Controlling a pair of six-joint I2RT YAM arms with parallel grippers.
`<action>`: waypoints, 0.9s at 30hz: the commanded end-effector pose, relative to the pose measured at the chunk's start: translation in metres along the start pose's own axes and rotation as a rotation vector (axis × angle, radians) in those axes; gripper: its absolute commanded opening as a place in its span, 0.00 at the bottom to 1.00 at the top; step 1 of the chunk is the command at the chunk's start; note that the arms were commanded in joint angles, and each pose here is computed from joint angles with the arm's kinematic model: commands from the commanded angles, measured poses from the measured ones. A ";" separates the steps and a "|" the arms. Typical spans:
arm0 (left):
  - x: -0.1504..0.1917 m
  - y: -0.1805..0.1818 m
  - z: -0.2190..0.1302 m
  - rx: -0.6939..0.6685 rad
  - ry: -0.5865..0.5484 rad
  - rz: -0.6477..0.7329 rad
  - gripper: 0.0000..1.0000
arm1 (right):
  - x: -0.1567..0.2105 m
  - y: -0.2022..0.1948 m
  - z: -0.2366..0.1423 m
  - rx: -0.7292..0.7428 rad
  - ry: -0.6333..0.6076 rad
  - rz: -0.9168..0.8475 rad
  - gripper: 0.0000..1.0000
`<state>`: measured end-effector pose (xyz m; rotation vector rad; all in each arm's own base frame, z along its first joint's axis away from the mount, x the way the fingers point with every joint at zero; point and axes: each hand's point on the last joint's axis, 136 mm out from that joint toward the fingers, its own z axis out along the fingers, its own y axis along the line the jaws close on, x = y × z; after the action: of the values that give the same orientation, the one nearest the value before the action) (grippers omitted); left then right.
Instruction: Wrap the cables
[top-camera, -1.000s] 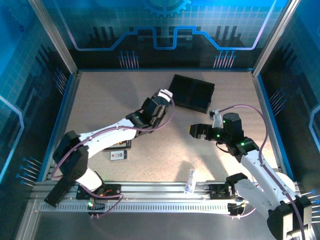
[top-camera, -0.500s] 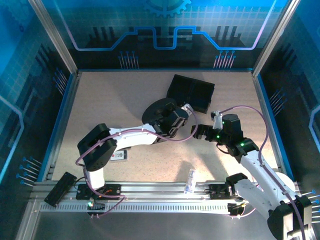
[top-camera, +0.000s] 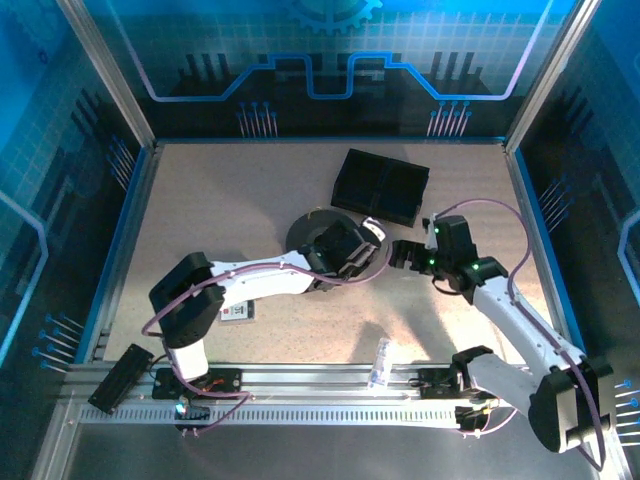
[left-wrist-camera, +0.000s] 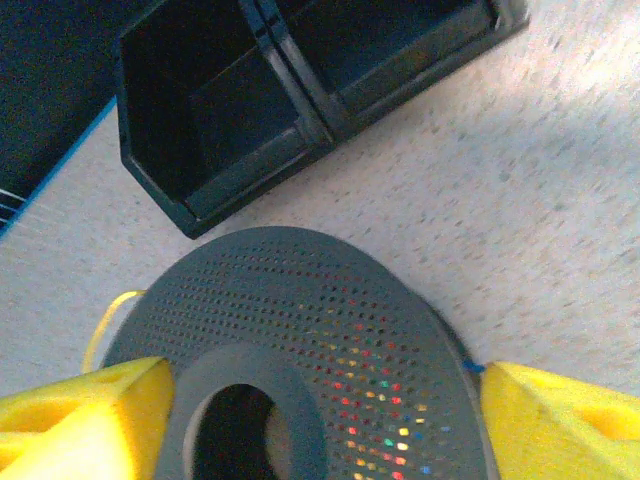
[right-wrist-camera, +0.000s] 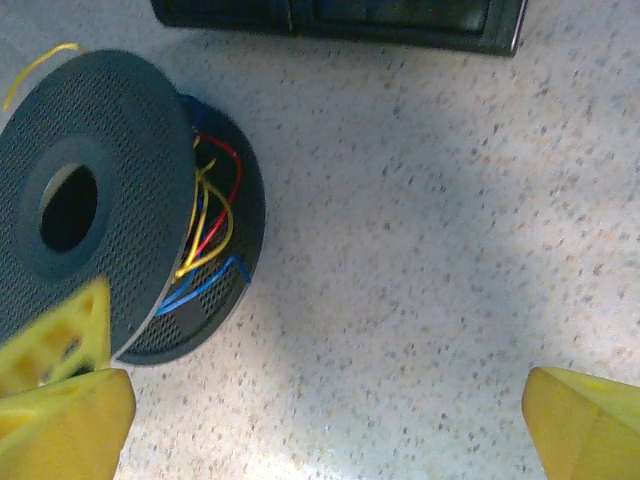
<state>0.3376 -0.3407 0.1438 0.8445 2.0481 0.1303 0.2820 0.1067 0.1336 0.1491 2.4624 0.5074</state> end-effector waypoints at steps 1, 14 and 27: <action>-0.026 -0.004 -0.032 0.165 -0.059 -0.175 0.87 | -0.019 -0.009 0.000 0.069 -0.023 -0.011 1.00; 0.010 0.093 -0.071 0.095 -0.080 -0.510 0.99 | -0.084 -0.040 0.062 0.226 0.056 -0.074 0.98; 0.169 0.237 -0.073 -0.316 -0.218 -0.713 0.99 | -0.111 -0.058 0.043 0.227 -0.413 -0.355 1.00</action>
<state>0.3244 -0.0646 0.1296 -0.0024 2.0907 -0.0089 0.3737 0.0563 0.0956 -0.0386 2.3106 0.1287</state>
